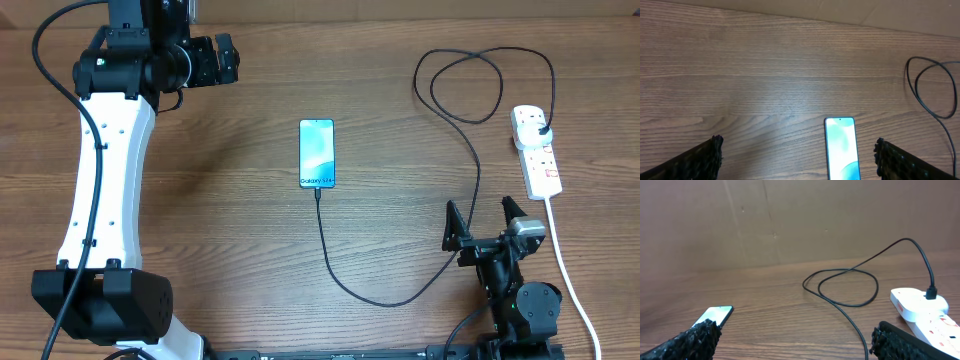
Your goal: Plug charger to phone and switch on socket
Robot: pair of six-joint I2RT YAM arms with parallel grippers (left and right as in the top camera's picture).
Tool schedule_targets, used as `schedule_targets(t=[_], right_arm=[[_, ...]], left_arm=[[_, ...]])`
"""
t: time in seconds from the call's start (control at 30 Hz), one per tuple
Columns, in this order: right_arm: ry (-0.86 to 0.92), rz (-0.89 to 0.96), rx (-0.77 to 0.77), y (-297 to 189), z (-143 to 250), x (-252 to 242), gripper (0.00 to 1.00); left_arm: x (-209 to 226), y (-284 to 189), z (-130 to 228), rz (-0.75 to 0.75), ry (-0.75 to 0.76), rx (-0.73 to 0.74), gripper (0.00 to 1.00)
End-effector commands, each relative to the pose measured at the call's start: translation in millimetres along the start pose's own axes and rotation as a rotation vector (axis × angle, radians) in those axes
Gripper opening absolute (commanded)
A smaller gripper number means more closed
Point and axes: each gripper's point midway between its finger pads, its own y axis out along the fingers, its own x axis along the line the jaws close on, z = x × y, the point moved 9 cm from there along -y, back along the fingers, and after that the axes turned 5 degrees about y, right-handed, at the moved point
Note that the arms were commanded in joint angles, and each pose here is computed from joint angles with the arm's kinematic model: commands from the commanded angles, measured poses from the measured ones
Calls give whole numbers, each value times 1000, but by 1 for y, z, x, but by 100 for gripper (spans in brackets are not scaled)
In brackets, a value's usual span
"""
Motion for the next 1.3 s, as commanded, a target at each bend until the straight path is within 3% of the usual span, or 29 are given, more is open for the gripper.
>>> schedule_targets(t=[0.0, 0.33, 1.27], right_arm=[[-29, 26, -11, 0, 1, -3, 100], [-126, 25, -9, 0, 2, -3, 100], [-126, 25, -10, 0, 1, -3, 100]], left_arm=[[-1, 1, 0, -4, 3, 2, 100], [-1, 1, 0, -4, 4, 2, 100], [-1, 1, 0, -4, 3, 2, 100]])
